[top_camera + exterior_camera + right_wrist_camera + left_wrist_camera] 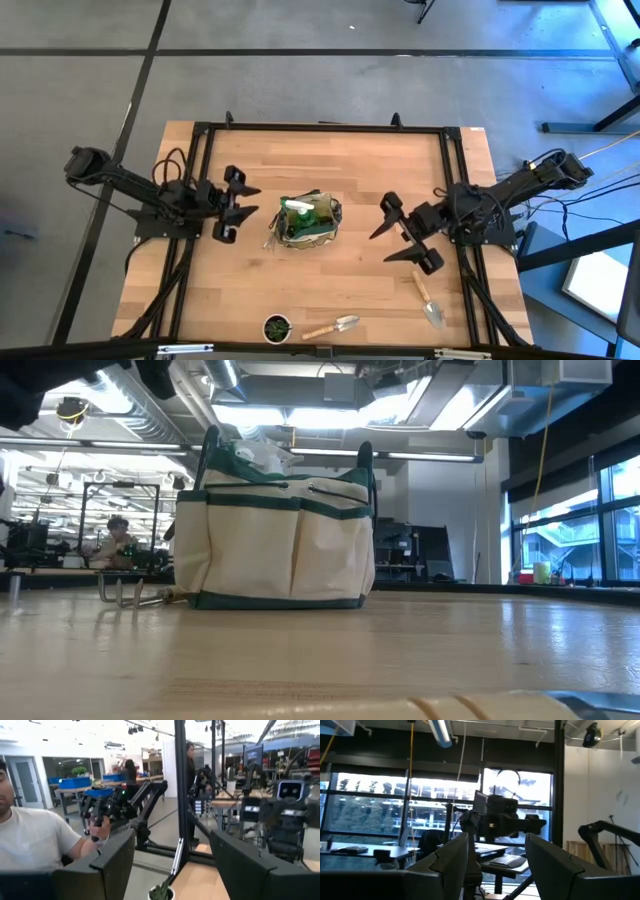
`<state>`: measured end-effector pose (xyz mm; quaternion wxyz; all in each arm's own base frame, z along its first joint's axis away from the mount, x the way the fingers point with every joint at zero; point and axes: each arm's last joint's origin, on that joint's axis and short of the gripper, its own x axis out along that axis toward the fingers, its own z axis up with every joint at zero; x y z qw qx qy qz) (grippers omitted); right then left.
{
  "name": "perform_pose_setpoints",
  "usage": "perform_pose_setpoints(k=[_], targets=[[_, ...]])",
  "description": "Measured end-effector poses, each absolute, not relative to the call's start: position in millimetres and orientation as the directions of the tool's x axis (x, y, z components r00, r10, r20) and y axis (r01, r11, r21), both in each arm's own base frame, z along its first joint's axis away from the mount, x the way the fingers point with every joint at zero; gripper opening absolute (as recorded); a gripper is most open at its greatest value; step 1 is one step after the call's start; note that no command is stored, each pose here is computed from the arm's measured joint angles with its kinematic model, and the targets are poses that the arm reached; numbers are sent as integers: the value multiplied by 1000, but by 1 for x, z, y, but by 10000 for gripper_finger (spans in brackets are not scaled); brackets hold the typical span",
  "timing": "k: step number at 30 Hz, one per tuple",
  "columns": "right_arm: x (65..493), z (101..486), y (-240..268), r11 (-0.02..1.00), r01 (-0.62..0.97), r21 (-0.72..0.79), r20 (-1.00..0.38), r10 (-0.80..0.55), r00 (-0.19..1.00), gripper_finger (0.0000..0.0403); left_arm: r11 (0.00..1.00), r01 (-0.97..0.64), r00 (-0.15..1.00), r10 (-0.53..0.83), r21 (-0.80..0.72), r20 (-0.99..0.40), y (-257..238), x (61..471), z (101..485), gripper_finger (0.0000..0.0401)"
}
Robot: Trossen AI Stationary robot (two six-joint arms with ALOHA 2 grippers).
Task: Pick & Place Garden tools in Gardening bag
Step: Adjust the green gardening bag
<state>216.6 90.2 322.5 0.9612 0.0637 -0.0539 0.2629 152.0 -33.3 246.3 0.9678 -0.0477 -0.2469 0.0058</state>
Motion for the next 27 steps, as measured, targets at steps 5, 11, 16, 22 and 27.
perform_pose_setpoints(k=[5, 11, 16, 22, 27], targets=[[218, 316, 88, 890, -432, 145, 74, 426, 902, 259, 994, -6, 877, 58, -110, 477, -29, 153, 246, 191], [220, 302, 83, 946, -240, 217, -68, 260, 963, 259, 993, -11, 877, 64, -113, 477, -28, 153, 246, 191], [221, 294, 78, 955, -172, 242, -157, 213, 964, 259, 993, -8, 877, 64, -119, 477, -28, 153, 246, 191], [222, 291, 73, 950, -129, 283, -190, 187, 964, 259, 993, -8, 877, 64, -119, 477, -28, 153, 246, 191], [223, 287, 67, 944, -70, 322, -222, 147, 964, 259, 993, -8, 877, 64, -119, 477, -28, 153, 246, 191]])
